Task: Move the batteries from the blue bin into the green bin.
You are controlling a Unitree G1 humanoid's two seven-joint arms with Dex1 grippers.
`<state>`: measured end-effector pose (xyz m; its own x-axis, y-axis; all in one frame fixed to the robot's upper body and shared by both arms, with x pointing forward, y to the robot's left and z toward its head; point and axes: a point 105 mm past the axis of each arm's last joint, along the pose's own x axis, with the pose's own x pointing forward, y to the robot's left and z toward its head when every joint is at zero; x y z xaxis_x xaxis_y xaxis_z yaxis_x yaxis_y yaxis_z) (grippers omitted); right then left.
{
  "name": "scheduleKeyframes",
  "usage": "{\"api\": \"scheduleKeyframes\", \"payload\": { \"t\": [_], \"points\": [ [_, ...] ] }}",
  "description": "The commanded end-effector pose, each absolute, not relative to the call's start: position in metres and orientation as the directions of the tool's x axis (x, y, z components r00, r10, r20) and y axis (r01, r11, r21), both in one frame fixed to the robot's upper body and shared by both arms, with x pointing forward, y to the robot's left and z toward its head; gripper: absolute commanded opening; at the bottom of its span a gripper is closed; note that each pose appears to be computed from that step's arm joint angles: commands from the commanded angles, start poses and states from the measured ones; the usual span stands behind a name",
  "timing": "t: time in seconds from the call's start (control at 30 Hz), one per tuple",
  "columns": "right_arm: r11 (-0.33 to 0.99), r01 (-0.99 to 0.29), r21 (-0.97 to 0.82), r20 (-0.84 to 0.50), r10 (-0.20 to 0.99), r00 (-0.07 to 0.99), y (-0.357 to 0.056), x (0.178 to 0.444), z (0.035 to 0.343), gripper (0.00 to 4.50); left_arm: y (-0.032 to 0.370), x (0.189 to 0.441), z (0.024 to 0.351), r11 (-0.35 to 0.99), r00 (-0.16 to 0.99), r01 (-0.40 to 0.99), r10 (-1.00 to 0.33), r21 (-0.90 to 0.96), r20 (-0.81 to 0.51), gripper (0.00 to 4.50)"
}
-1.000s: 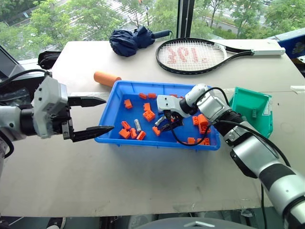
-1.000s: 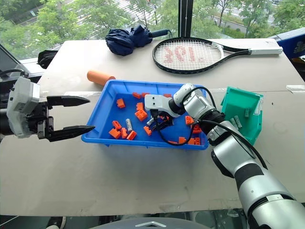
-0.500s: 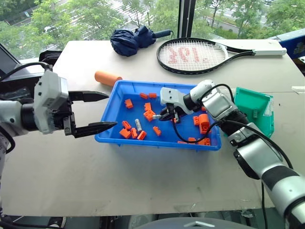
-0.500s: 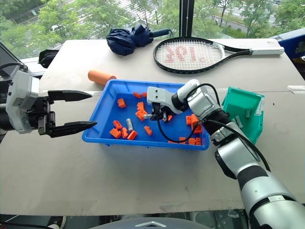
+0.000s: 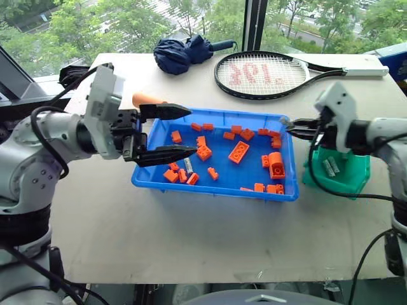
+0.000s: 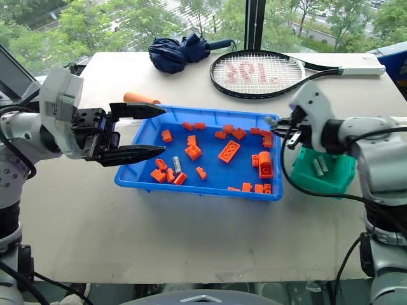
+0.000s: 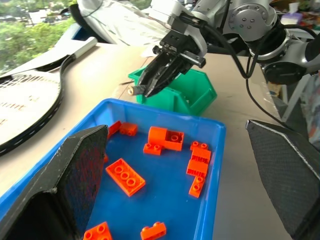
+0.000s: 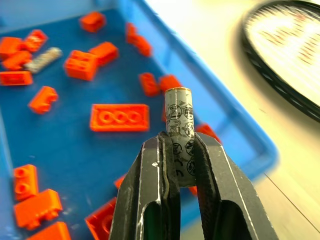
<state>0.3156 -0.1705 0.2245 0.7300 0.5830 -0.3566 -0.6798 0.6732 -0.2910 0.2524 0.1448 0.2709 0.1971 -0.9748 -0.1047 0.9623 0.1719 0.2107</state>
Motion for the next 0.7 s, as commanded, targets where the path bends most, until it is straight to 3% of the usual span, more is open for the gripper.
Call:
{"api": "scheduleKeyframes", "payload": {
  "t": [0.03,0.23,0.33,0.43,0.57,0.7],
  "points": [
    [0.781,-0.522,-0.344,-0.284,0.444,0.850,-0.212,0.304,0.241,0.06,0.135,0.252,0.276,0.099,0.129,0.965,-0.985,0.242,-0.112,4.50],
    [0.849,-0.396,-0.350,-0.383,0.256,0.887,-0.260,0.294,0.212,0.06,0.133,0.261,0.274,0.077,0.116,0.964,-0.983,0.256,-0.140,4.50],
    [0.854,-0.392,-0.341,-0.406,0.242,0.881,-0.269,0.293,0.203,0.06,0.135,0.266,0.271,0.103,0.148,0.962,-0.975,0.254,-0.168,4.50],
    [0.862,-0.376,-0.340,-0.403,0.227,0.886,-0.276,0.294,0.203,1.14,0.142,0.270,0.266,0.134,0.186,0.956,-0.965,0.262,-0.184,4.50],
    [0.849,-0.397,-0.347,-0.374,0.263,0.889,-0.270,0.294,0.209,3.05,0.155,0.275,0.261,0.169,0.228,0.949,-0.951,0.267,-0.209,4.50],
    [0.757,-0.565,-0.329,-0.243,0.510,0.825,-0.216,0.292,0.223,3.05,0.179,0.289,0.252,0.209,0.284,0.936,-0.924,0.284,-0.256,4.50]
  ]
}}
